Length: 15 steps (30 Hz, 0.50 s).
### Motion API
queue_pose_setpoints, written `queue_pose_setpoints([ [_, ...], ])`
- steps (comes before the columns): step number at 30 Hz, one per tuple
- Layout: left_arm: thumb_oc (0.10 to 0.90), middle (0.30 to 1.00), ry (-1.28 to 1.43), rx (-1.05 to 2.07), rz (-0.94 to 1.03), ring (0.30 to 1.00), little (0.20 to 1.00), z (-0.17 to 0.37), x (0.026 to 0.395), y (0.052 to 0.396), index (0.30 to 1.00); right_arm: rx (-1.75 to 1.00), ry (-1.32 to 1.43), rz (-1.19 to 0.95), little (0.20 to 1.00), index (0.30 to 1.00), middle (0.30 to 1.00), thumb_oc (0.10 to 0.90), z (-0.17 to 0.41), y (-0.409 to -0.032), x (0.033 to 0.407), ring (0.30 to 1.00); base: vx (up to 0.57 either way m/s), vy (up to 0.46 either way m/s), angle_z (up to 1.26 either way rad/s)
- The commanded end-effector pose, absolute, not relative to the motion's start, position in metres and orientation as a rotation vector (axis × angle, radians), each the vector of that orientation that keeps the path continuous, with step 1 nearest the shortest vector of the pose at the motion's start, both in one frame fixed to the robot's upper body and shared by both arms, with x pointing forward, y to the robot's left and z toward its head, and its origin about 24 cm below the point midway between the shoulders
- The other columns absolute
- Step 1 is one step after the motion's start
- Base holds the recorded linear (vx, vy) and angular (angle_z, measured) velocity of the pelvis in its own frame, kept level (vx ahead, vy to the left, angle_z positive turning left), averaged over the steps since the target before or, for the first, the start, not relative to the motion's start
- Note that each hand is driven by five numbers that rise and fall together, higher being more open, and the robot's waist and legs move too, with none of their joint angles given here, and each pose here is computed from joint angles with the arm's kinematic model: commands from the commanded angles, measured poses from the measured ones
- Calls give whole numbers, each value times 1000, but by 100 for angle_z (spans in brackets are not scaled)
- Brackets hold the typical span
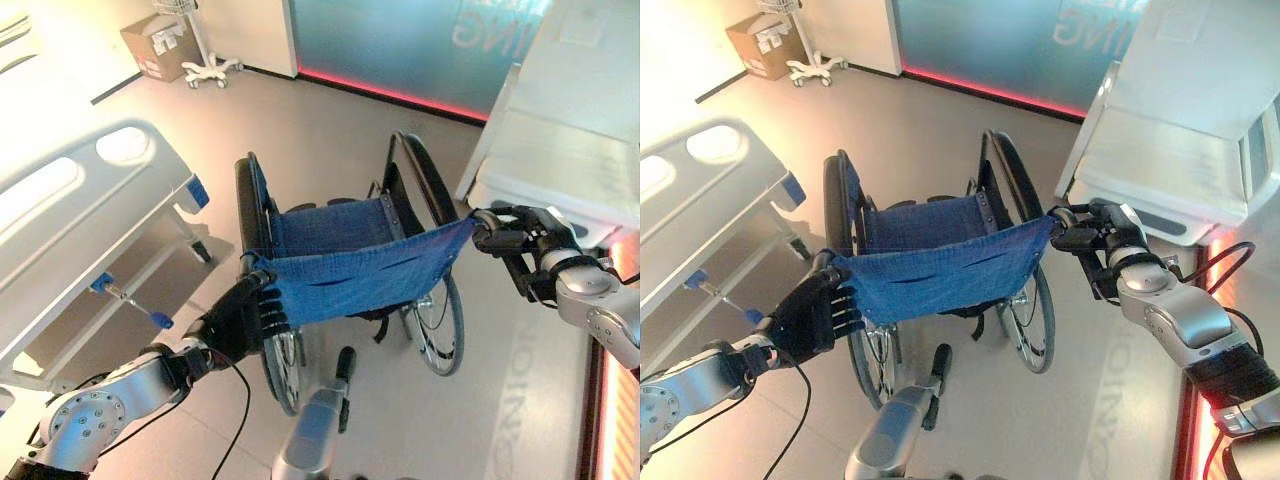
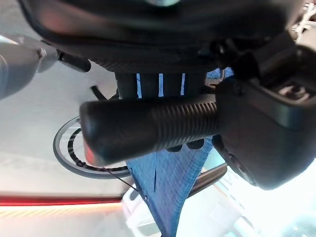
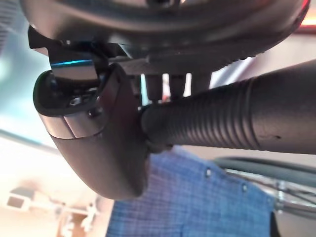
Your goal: Push the wheelchair next to the bed
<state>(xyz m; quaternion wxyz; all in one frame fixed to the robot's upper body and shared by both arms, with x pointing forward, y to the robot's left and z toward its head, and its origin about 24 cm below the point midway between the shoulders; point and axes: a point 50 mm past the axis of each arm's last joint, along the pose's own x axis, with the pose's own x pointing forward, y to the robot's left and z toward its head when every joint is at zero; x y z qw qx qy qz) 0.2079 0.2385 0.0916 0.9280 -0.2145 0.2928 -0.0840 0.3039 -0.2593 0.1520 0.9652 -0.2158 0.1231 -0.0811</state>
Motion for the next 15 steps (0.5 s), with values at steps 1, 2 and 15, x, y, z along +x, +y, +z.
queue_pose_setpoints([
  [1, 400, 300, 221, -395, -52, 300, 300, 155, 244, 269, 300, -360, -54, 159, 300, 300, 300, 400, 188, -198, 307, 300, 518, 69, -40],
  [2, 400, 300, 236, -388, -55, 300, 300, 154, 246, 267, 300, -354, -55, 163, 300, 300, 300, 400, 186, -194, 308, 300, 618, 88, -18],
  [15, 400, 300, 210, -333, -152, 300, 300, 165, 259, 268, 300, -369, -116, 138, 300, 300, 300, 400, 200, -188, 312, 300, 408, -68, 25],
])
